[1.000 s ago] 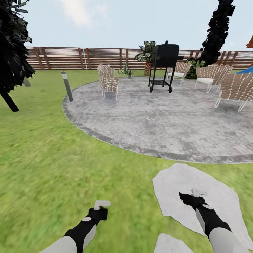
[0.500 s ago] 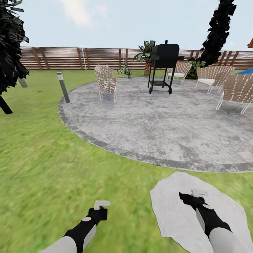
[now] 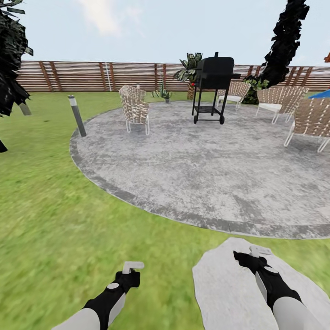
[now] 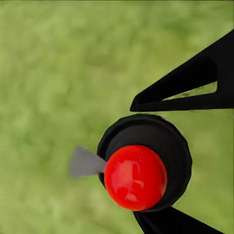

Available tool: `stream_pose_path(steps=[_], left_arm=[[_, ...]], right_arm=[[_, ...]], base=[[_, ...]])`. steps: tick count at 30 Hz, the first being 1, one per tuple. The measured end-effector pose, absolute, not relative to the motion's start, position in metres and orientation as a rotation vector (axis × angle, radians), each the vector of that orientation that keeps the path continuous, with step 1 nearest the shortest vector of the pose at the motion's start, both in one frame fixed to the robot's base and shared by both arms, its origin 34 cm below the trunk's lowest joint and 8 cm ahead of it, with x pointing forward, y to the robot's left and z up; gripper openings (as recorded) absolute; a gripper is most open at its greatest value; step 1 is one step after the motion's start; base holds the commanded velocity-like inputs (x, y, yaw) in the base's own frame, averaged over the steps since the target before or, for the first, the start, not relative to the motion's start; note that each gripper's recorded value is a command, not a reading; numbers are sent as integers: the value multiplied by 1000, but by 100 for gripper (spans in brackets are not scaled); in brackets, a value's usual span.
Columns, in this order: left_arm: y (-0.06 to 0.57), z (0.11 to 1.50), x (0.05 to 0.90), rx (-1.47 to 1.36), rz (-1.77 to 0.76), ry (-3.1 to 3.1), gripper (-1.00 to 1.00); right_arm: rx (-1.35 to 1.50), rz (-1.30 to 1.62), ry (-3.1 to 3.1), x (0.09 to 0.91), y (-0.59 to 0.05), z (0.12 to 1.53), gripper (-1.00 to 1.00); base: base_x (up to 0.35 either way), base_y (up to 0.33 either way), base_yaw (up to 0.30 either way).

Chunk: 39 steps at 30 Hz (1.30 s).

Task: Pick up the pesticide atomizer in the garden and spray insectifuge to fully cover both potted plants in the garden.

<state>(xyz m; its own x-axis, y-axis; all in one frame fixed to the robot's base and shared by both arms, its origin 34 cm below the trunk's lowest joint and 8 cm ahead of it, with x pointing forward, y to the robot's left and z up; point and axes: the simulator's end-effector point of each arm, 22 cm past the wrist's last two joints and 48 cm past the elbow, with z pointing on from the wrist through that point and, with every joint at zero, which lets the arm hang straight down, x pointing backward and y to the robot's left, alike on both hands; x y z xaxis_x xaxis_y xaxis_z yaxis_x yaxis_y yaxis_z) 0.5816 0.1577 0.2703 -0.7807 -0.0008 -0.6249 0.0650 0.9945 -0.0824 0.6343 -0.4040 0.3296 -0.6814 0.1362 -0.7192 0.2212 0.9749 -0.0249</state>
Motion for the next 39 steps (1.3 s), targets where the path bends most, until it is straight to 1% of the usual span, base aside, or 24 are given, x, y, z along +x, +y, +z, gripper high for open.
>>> stream_pose_path(steps=[39], left_arm=[[158,270,582,45,-130,2464,-100]], right_arm=[[248,-138,2329,634,-404,330,100]], base=[[325,-120,0]])
